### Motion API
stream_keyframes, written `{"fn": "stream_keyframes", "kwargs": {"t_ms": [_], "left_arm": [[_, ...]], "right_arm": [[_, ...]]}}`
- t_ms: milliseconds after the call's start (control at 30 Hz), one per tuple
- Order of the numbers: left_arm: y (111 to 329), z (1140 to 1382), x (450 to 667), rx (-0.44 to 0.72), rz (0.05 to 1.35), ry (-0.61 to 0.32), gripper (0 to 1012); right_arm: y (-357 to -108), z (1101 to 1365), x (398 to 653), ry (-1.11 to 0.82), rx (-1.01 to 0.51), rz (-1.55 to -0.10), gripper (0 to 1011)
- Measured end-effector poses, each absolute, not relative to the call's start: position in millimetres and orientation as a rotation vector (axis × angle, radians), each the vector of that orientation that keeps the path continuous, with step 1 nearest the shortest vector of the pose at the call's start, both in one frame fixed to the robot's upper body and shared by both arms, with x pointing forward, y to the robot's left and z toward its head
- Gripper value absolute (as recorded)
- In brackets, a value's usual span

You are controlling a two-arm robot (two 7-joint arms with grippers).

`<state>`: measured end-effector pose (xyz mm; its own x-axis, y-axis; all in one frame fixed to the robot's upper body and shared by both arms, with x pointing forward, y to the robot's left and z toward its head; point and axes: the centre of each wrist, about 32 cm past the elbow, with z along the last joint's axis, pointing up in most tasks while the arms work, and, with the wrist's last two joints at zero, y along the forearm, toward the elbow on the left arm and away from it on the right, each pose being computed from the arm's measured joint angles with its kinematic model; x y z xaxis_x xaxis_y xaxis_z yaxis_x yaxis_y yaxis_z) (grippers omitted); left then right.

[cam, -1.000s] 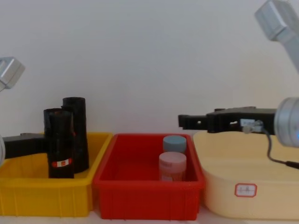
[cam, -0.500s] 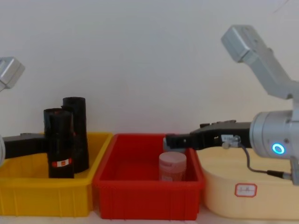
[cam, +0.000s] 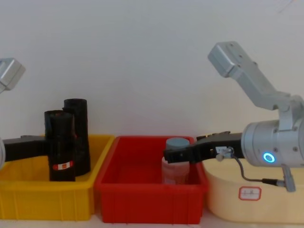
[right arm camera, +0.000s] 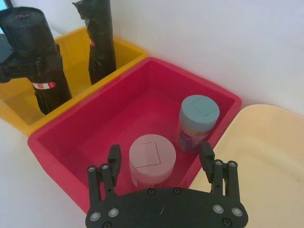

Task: Pick up the garbage bag with the one hand and transfer it to the other hand.

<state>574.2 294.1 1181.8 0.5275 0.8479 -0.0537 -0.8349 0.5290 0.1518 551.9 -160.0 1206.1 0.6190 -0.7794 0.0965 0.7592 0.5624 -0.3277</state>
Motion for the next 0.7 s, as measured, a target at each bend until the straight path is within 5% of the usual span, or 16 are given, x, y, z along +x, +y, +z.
{"fn": "stream_keyframes", "kwargs": {"t_ms": [700], "left_arm": [[294, 1182, 574, 0.112, 1.008, 0.126, 440]], "right_arm": [[-150, 1205, 568, 0.093, -0.431, -0.885, 999]]}}
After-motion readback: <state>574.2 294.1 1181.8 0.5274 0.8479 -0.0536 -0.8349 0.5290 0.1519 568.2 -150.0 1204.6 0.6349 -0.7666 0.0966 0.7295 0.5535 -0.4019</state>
